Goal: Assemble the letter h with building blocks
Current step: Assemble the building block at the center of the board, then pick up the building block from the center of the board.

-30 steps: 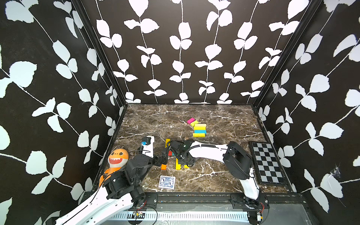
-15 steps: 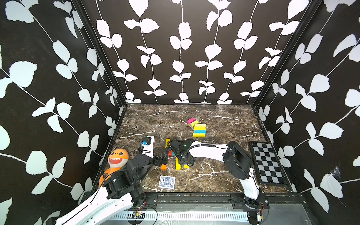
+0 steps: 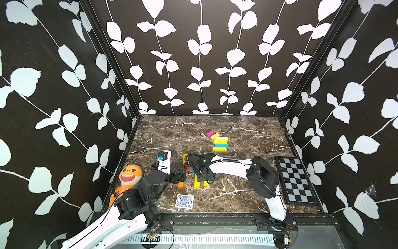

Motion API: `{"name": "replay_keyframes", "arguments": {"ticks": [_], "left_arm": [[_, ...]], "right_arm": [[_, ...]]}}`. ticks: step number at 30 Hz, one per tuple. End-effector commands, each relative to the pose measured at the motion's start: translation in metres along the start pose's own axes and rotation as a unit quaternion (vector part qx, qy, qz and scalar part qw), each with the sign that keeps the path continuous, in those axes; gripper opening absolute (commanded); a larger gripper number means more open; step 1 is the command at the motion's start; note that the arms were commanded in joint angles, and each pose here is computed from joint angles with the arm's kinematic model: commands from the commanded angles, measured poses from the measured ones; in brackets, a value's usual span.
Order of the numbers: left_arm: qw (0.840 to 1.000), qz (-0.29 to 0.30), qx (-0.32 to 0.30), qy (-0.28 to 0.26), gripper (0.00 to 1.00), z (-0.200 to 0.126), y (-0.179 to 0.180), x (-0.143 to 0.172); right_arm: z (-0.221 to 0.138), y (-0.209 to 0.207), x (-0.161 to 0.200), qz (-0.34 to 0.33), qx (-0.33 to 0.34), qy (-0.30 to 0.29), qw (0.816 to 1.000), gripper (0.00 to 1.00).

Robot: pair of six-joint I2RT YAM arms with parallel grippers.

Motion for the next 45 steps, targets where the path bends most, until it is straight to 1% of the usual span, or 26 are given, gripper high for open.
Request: {"name": "replay_keyframes", "arguments": {"ticks": [1,7,11,13,17,19,22,24,25,28,30,32,36,38,41,45], "left_arm": [[1.0,0.007,-0.006,0.002,0.99,0.002,0.001,0.001],[1.0,0.009,-0.005,0.004,0.99,0.003,-0.001,0.0],[1.0,0.008,-0.004,0.004,0.99,0.004,-0.001,0.001],[1.0,0.007,-0.001,0.004,0.99,0.003,-0.002,0.001],[1.0,0.005,0.01,0.006,0.99,0.004,-0.005,0.004],[1.0,0.003,0.019,0.009,0.99,0.006,-0.008,0.008],[0.999,0.001,0.027,0.018,0.99,0.009,-0.011,0.015],[0.999,-0.001,0.035,0.025,0.99,0.012,-0.013,0.02],[0.999,0.0,0.041,0.03,0.99,0.014,-0.015,0.024],[0.998,-0.002,0.048,0.044,0.99,0.018,-0.019,0.033],[0.998,-0.005,0.05,0.049,0.99,0.021,-0.02,0.038],[0.997,-0.004,0.048,0.056,0.99,0.024,-0.022,0.04],[0.996,0.005,0.047,0.072,0.99,0.029,-0.024,0.044],[0.996,0.006,0.046,0.079,0.99,0.031,-0.025,0.047],[0.996,0.005,0.042,0.084,0.99,0.034,-0.025,0.05],[0.995,0.007,0.046,0.087,0.99,0.038,-0.028,0.052]], "right_arm": [[-0.016,-0.002,-0.012,0.005,0.0,-0.025,1.0,0.64],[-0.035,-0.001,-0.018,0.0,-0.019,-0.044,0.999,0.65],[-0.057,-0.002,-0.025,-0.001,-0.04,-0.063,0.997,0.65],[-0.072,-0.003,-0.03,-0.007,-0.049,-0.083,0.995,0.65],[-0.109,-0.014,-0.052,-0.017,-0.077,-0.137,0.987,0.65],[-0.117,-0.021,-0.065,-0.017,-0.102,-0.155,0.982,0.65],[-0.119,-0.032,-0.088,-0.009,-0.143,-0.179,0.973,0.65],[-0.114,-0.031,-0.101,-0.013,-0.178,-0.18,0.967,0.66],[-0.108,-0.033,-0.109,-0.012,-0.185,-0.169,0.968,0.67],[-0.083,-0.044,-0.127,-0.017,-0.168,-0.112,0.979,0.66],[-0.068,-0.051,-0.143,-0.011,-0.156,-0.107,0.982,0.66],[-0.053,-0.065,-0.162,0.021,-0.138,-0.107,0.984,0.68],[-0.029,-0.088,-0.19,0.091,-0.131,-0.095,0.983,0.68],[-0.018,-0.092,-0.193,0.102,-0.131,-0.08,0.983,0.68],[-0.01,-0.099,-0.19,0.087,-0.105,-0.083,0.987,0.7],[-0.007,-0.109,-0.186,0.077,-0.085,-0.094,0.989,0.79]]}}
Point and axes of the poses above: each gripper's point midway between its finger pads, its own z axis out along the fingers, its own y axis along the line the jaws close on, x = y × z, the point moved 3 cm from there along -z, back along the fingers, and after that the axes turned 5 degrees about z, right-handed, at the moved point
